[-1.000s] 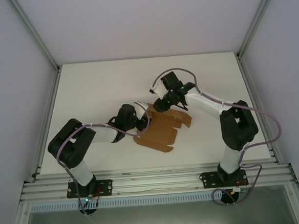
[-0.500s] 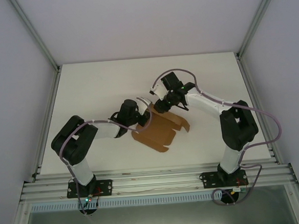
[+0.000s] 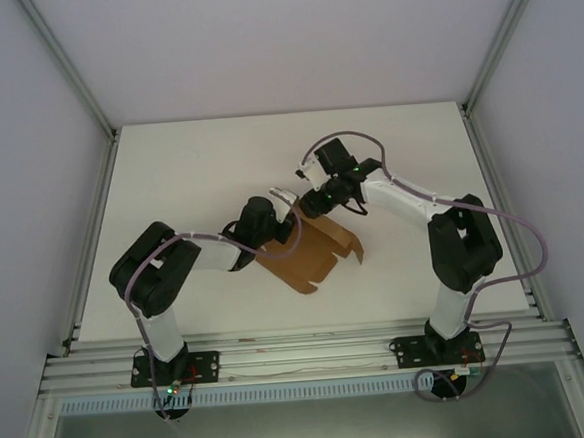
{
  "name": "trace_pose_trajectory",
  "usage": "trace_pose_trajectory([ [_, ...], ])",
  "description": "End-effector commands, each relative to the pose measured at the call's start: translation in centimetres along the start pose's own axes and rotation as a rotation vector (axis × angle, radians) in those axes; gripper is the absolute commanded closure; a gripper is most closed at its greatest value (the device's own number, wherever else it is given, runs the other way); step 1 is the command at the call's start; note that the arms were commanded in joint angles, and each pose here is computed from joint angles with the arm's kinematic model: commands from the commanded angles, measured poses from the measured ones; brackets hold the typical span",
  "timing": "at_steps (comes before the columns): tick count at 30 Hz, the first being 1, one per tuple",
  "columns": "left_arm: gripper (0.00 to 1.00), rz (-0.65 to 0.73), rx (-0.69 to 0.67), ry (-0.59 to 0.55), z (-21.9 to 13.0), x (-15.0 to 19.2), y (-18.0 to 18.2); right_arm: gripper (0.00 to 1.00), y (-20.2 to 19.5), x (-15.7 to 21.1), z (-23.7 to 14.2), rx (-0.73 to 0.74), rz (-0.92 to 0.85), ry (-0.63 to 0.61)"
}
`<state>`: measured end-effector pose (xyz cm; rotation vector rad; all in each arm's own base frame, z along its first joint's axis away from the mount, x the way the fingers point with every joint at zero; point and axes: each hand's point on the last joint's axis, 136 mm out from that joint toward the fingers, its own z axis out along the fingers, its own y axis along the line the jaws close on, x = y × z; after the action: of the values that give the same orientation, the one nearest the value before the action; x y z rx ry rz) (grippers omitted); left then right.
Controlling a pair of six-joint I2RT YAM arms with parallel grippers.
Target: Assemble paper box
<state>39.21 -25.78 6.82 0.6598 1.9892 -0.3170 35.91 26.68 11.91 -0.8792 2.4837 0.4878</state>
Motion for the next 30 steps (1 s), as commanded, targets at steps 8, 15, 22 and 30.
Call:
trace_pose_trajectory([
  [8,0.84,-0.017,0.07,0.08,-1.6,2.6,-2.3,0.54,1.0,2.7,0.7,-0.091,0.0,0.145],
  [15,0.68,-0.011,0.007,0.032,-1.0,1.6,-1.0,0.56,0.4,3.0,1.2,-0.103,-0.011,0.189],
  [22,0.56,-0.054,0.011,0.017,0.2,1.0,0.9,0.57,0.5,2.9,1.0,-0.142,-0.023,0.205],
  [30,0.56,-0.049,0.075,0.005,1.5,0.7,0.3,0.57,0.4,3.0,1.3,-0.168,-0.019,0.232],
])
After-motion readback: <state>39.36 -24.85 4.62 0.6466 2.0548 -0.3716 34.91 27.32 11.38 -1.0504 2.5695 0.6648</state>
